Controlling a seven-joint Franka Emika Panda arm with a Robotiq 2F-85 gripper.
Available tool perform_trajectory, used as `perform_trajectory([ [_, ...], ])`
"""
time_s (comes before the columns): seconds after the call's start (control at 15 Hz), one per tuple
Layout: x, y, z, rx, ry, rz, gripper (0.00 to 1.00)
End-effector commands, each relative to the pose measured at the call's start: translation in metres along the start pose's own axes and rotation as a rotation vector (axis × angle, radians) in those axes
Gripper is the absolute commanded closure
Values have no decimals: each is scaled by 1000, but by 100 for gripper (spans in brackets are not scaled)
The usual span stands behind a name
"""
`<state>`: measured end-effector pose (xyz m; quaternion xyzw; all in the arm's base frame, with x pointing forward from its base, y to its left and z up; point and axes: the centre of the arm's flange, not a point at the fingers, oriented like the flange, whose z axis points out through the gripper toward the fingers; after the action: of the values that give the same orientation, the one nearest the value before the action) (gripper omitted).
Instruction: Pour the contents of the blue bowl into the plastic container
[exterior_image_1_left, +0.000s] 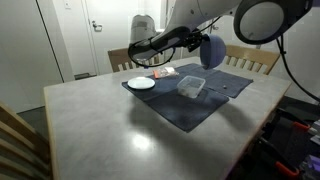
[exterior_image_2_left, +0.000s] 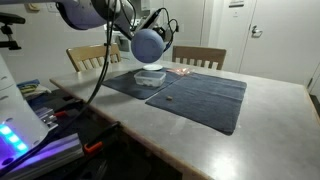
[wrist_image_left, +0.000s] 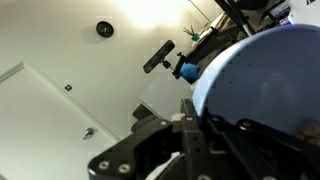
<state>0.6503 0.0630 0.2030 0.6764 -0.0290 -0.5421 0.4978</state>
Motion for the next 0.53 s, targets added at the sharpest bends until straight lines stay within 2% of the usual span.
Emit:
perform_trajectory([
  [0.0,20,18,-70,-77,-40,-9,99],
  [0.47,21,14,-70,-122,-37,-14,99],
])
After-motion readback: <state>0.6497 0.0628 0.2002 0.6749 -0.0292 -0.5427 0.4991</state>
